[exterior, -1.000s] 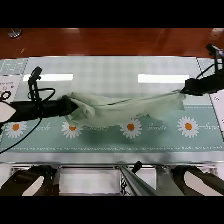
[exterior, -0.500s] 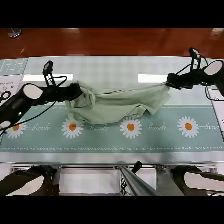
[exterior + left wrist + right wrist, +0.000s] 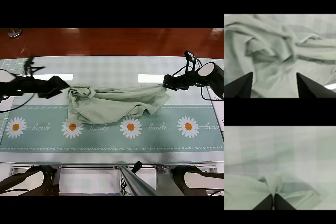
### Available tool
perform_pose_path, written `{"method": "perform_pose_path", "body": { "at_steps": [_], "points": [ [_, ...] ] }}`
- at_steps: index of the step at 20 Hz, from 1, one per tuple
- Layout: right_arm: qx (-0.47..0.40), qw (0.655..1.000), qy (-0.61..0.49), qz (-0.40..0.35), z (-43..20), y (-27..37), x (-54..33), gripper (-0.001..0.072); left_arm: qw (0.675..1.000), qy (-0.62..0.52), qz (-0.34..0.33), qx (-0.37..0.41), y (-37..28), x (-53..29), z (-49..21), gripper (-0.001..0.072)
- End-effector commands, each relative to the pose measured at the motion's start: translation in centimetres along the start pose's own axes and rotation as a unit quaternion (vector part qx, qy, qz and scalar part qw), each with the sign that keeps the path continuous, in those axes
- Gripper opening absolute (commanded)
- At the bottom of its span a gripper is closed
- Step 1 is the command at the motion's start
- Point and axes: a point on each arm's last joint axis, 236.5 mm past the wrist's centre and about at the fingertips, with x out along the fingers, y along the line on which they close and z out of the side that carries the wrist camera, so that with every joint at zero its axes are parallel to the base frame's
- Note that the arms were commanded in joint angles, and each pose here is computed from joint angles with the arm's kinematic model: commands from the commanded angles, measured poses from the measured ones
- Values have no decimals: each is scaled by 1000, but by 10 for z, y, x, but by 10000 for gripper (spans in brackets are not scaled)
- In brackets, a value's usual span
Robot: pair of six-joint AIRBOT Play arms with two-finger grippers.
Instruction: Fold the shirts.
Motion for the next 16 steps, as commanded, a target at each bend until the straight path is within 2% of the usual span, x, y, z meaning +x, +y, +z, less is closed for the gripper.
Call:
{"method": "perform_pose_path", "body": {
  "at_steps": [1,3,8,13,16],
  "points": [
    [-4,1000,13,2,-6,2,-1,30,997,40,51,-47,52,-63,-24,601],
    [-4,1000,15,2,-7,2,-1,30,994,73,60,-59,68,-68,-58,601],
    [-3,1000,22,3,-10,2,-1,30,986,156,47,-42,81,-20,-138,591],
    [-4,1000,28,4,-13,2,-1,30,994,93,22,-52,63,29,-130,590],
    [-4,1000,29,4,-14,3,-1,30,995,91,15,-49,50,57,-130,589]
  ]
}}
